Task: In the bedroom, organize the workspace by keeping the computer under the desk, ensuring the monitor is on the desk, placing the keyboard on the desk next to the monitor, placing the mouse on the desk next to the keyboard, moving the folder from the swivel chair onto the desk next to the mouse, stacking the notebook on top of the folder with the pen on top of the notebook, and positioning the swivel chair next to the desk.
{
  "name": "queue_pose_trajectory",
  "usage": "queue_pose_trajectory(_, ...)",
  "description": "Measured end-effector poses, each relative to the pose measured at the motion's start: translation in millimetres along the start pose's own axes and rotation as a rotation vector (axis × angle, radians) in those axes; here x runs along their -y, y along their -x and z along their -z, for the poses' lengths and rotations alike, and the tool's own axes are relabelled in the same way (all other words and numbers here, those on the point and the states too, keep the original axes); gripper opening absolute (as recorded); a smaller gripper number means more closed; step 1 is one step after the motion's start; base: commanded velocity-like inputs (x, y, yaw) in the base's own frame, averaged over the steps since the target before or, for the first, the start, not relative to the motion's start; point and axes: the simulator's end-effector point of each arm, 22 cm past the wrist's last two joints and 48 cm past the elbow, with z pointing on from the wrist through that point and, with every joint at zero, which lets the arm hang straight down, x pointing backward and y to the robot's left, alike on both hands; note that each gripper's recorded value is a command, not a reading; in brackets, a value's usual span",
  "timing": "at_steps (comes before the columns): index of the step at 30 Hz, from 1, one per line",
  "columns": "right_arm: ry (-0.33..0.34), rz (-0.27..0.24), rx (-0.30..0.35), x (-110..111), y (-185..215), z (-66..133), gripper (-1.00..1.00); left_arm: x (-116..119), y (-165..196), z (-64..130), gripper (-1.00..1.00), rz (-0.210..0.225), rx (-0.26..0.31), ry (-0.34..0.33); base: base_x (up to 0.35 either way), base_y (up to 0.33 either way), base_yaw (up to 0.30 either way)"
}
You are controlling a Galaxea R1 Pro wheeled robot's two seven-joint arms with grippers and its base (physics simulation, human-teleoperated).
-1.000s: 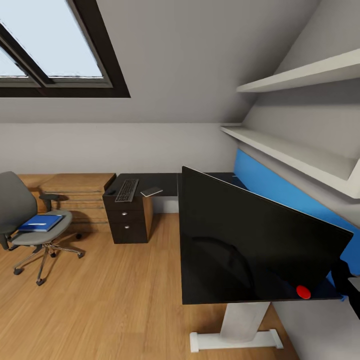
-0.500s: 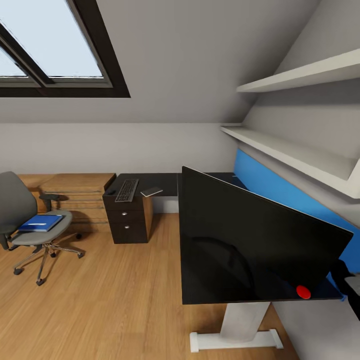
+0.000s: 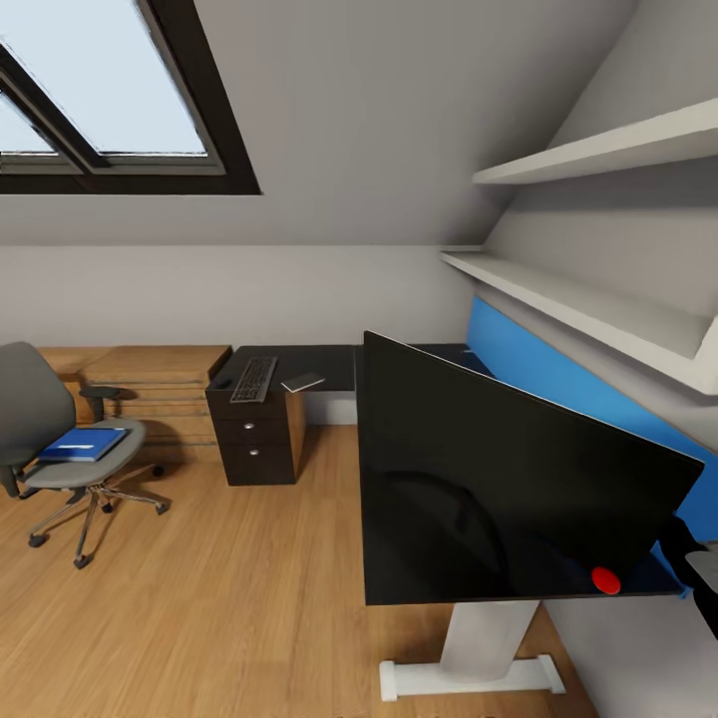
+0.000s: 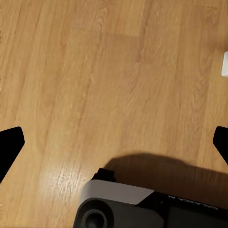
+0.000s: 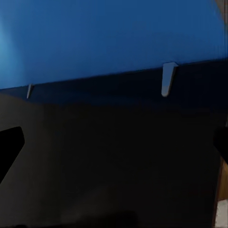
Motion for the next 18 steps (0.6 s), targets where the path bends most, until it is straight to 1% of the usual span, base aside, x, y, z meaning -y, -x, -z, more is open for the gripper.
queue_pose_trajectory(4,0.000,0.000,0.000,0.0,0.0,-0.1,1.00,0.0,-0.1,-0.1,1.00,0.000,-0.001,0.000,-0.171,0.147,0.000)
queue_pose_trajectory(10,0.000,0.000,0.001,0.0,0.3,0.2,1.00,0.0,-0.1,0.1,1.00,0.000,0.000,0.000,-0.040,0.045,0.000)
queue_pose_trajectory(15,0.000,0.000,0.001,0.1,0.4,0.0,1.00,-0.1,0.0,0.0,1.00,0.000,0.000,0.000,-0.082,0.216,0.000)
queue_pose_trajectory(18,0.000,0.000,0.002,0.0,0.5,0.1,1.00,0.0,0.1,0.0,1.00,0.000,0.000,0.000,-0.037,0.098,0.000)
